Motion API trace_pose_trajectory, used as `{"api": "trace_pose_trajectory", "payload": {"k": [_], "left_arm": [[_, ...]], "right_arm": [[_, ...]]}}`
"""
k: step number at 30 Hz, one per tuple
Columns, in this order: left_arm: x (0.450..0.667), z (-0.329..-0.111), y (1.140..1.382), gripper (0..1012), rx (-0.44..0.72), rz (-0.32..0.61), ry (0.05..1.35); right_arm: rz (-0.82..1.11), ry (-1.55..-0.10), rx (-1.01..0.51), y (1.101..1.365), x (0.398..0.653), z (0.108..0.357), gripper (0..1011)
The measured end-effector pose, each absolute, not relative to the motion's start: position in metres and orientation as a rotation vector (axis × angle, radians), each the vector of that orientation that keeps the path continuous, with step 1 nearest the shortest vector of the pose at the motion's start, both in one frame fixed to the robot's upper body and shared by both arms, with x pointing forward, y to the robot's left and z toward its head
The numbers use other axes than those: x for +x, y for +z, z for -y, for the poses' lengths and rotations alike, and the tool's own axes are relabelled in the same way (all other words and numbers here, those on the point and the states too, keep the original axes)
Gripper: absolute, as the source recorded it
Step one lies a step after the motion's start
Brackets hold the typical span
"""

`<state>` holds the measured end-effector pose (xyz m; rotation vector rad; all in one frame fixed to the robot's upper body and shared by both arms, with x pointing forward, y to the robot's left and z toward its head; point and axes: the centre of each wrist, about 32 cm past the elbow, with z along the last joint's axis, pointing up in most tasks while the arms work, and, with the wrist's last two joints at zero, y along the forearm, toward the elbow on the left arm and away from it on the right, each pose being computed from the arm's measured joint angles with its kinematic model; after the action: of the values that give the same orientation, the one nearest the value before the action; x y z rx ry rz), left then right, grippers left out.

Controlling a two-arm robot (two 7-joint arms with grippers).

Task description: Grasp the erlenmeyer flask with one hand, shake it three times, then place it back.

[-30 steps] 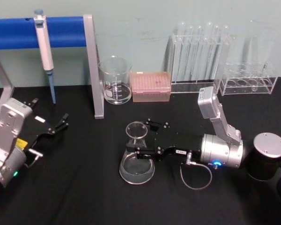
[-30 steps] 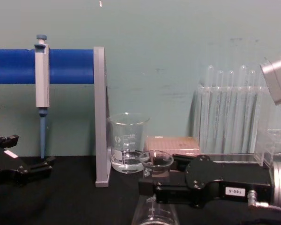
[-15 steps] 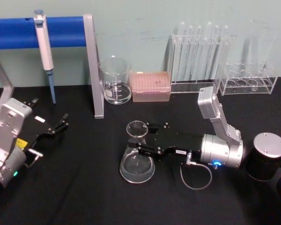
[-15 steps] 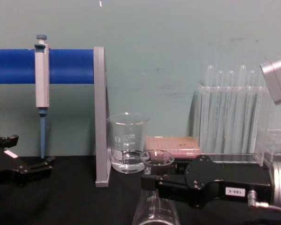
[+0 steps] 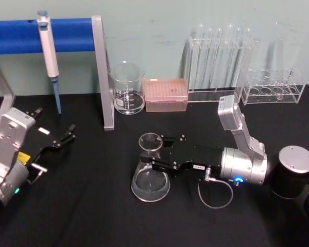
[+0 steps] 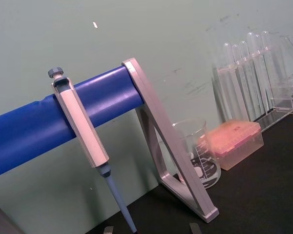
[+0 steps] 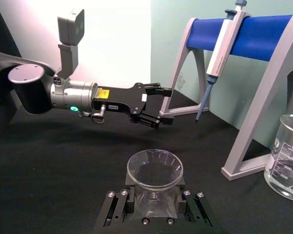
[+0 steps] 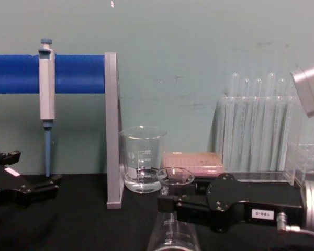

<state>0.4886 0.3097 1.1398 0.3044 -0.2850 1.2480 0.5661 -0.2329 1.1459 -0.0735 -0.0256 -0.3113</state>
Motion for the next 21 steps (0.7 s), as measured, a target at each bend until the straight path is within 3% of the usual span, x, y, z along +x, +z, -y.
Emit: {"api": "trace_pose_trajectory", "payload": {"k": [11, 21], "left_arm": [[0.489, -0.31, 1.14, 1001, 0.304, 0.285, 1.248], [0.489, -0.31, 1.14, 1001, 0.304, 0.285, 1.248]], "right_arm": [[0.036, -0.367, 0.002, 1.159, 0.566, 0.233, 450], [0.121, -0.513, 0.052, 1.201, 0.563, 0.239, 449]]}}
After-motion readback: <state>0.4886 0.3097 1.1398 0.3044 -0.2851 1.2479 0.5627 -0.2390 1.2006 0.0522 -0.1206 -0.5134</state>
